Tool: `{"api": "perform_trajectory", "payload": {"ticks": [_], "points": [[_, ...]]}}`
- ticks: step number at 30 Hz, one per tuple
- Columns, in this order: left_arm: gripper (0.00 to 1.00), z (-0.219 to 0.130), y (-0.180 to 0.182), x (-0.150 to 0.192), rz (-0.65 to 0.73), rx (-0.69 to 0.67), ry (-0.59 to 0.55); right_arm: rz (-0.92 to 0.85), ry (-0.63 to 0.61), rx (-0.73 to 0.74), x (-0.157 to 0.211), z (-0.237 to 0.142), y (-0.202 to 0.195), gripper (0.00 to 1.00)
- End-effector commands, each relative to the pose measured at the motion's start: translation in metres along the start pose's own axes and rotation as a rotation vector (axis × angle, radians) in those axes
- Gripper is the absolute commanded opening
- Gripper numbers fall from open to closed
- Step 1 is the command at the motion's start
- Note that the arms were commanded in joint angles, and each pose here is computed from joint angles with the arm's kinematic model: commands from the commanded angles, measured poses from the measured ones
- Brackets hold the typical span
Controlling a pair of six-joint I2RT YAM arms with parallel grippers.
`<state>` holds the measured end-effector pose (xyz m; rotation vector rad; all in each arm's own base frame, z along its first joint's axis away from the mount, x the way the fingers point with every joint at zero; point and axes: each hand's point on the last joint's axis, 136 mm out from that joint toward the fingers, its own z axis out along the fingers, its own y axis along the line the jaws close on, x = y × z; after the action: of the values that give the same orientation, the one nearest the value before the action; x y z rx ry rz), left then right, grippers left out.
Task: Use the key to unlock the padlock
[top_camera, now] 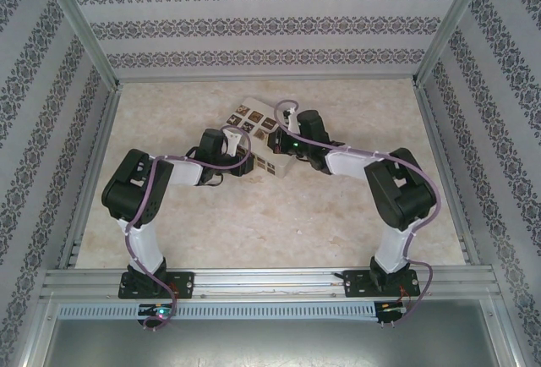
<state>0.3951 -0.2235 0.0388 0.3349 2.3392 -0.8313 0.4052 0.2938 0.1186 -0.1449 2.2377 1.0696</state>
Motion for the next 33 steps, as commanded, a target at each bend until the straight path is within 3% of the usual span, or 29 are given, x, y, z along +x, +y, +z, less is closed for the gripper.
{"api": "perform_trajectory", "payload": {"ticks": [1,14,21,33], "points": [[0.29,-0.012,-0.030,-0.024,0.008,0.081,-0.039,-0.062,-0.045,0.013,-0.006,-0.022,0.005,0.00],[0.29,-0.011,-0.056,-0.035,-0.163,0.218,0.002,-0.242,-0.093,0.002,0.051,-0.072,0.016,0.00],[0.29,-0.009,-0.063,-0.046,-0.230,0.253,0.010,-0.321,-0.140,0.001,0.081,-0.052,0.024,0.00],[0.29,-0.007,-0.064,-0.051,-0.280,0.263,0.006,-0.352,-0.284,0.082,0.089,-0.024,0.004,0.00]]}}
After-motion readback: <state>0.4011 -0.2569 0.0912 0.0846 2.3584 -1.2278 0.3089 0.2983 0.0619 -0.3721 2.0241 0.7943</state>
